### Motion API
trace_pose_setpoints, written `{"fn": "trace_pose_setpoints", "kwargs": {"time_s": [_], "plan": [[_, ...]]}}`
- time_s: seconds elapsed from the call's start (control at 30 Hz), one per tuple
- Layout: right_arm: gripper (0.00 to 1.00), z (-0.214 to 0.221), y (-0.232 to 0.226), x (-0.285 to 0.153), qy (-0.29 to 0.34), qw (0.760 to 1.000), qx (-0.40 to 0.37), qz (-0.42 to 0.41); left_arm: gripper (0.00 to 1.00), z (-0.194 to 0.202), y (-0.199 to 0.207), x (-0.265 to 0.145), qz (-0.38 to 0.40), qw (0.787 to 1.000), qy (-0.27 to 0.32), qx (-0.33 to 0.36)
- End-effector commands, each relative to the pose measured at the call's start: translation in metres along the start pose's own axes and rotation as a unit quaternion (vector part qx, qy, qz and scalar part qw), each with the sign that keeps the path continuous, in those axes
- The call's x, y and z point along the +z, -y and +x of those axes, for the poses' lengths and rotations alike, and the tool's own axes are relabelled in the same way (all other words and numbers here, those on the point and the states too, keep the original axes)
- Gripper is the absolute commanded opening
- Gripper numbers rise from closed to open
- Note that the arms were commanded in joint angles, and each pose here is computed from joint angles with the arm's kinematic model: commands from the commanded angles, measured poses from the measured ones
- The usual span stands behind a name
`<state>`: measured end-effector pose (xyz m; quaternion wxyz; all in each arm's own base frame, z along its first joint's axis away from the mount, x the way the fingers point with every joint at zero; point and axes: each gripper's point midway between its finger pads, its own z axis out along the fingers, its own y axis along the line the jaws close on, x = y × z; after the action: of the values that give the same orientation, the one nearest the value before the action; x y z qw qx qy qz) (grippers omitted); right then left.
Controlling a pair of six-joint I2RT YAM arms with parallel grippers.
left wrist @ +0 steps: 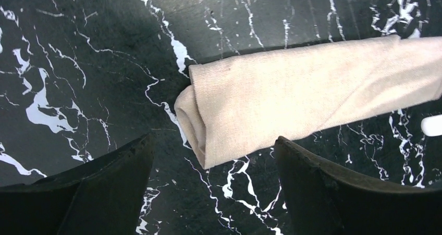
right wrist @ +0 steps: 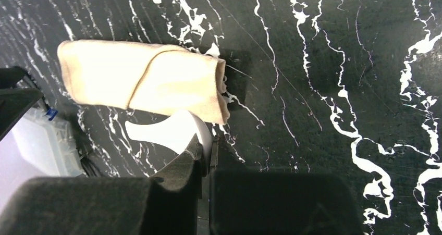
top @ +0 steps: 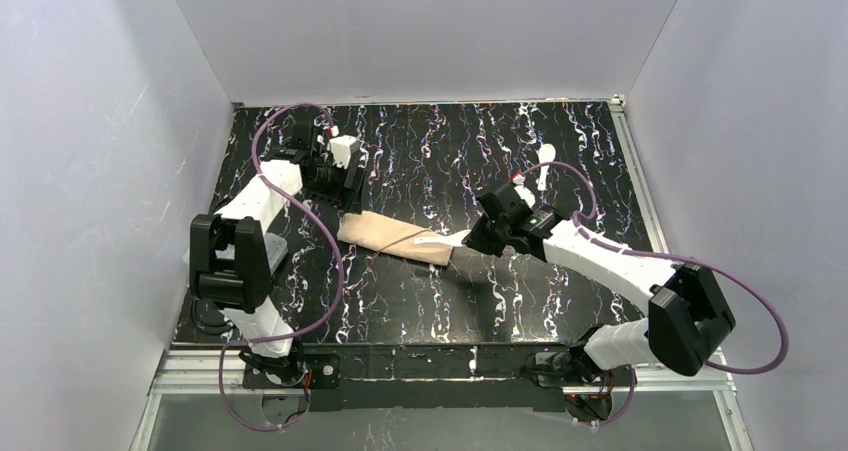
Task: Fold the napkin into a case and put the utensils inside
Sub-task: Insert the spoon into the folded napkin.
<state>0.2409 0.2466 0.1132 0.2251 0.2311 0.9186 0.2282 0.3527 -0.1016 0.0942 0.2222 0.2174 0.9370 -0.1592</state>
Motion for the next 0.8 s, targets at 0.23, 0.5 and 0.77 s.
{"fn": "trace_pose_setpoints", "kwargs": {"time_s": [0.23, 0.5, 0.77], "plan": [[0.01, -0.005, -0.004, 0.022, 0.041, 0.997, 0.03, 0.051, 0.61, 0.038, -0.002, 0.036, -0.016, 0.993, -0.068, -0.098], [0.01, 0.001, -0.002, 0.036, 0.033, 0.997, 0.029, 0.066, 0.51, 0.048, -0.005, 0.049, -0.018, 0.99, -0.085, -0.114], [0.01, 0.006, -0.011, 0.049, 0.024, 0.997, 0.021, 0.066, 0.39, 0.055, 0.001, 0.053, -0.003, 0.989, -0.093, -0.116]]}}
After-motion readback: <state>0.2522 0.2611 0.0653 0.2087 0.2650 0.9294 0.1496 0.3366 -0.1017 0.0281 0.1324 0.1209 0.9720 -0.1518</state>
